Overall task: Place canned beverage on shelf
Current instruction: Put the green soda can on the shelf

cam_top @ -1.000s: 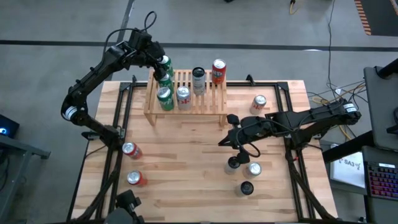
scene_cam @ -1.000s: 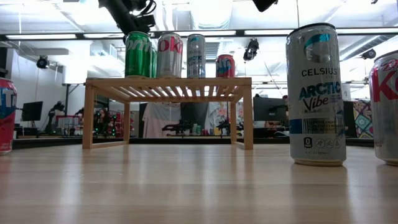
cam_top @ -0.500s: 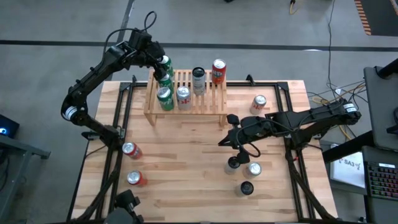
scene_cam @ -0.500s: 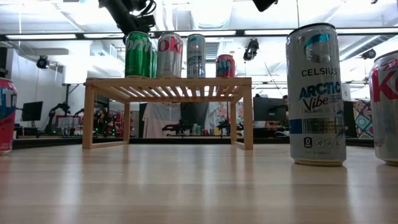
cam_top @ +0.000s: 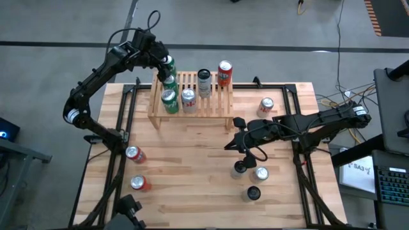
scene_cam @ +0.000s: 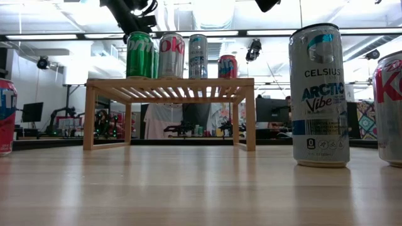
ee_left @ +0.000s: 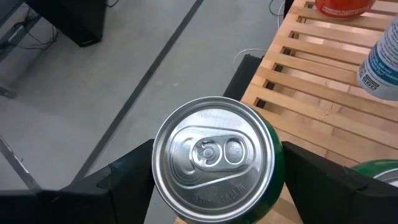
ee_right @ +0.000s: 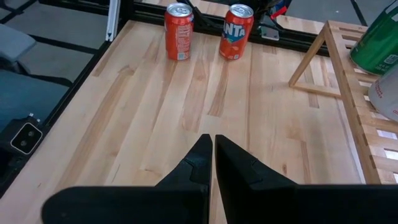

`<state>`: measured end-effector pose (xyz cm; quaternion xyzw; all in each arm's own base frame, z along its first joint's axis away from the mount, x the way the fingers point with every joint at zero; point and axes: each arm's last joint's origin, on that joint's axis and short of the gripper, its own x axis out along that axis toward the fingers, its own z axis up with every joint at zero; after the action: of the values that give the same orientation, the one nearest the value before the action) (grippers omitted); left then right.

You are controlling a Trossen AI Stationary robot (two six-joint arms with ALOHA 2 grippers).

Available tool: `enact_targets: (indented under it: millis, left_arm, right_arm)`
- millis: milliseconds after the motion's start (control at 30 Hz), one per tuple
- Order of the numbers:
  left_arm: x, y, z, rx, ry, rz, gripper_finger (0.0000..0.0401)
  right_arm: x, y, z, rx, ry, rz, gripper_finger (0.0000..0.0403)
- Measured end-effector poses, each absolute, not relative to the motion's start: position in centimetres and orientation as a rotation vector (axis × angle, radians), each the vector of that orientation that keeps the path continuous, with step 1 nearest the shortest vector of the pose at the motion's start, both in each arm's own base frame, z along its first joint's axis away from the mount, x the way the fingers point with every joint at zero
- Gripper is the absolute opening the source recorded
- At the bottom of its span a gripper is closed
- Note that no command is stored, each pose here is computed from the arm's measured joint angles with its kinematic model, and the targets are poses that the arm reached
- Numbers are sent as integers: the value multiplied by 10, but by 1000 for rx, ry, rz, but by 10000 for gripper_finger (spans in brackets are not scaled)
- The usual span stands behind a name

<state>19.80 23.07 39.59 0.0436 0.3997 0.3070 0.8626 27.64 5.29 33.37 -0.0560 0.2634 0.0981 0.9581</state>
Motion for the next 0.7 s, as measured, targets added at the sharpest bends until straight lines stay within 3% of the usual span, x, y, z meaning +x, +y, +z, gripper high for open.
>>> enact_targets:
  millis: [700]
  left_arm:
    - [180,227,397,75,872,736,292]
  right_arm:
    - [276,53,334,-110,534,198,9]
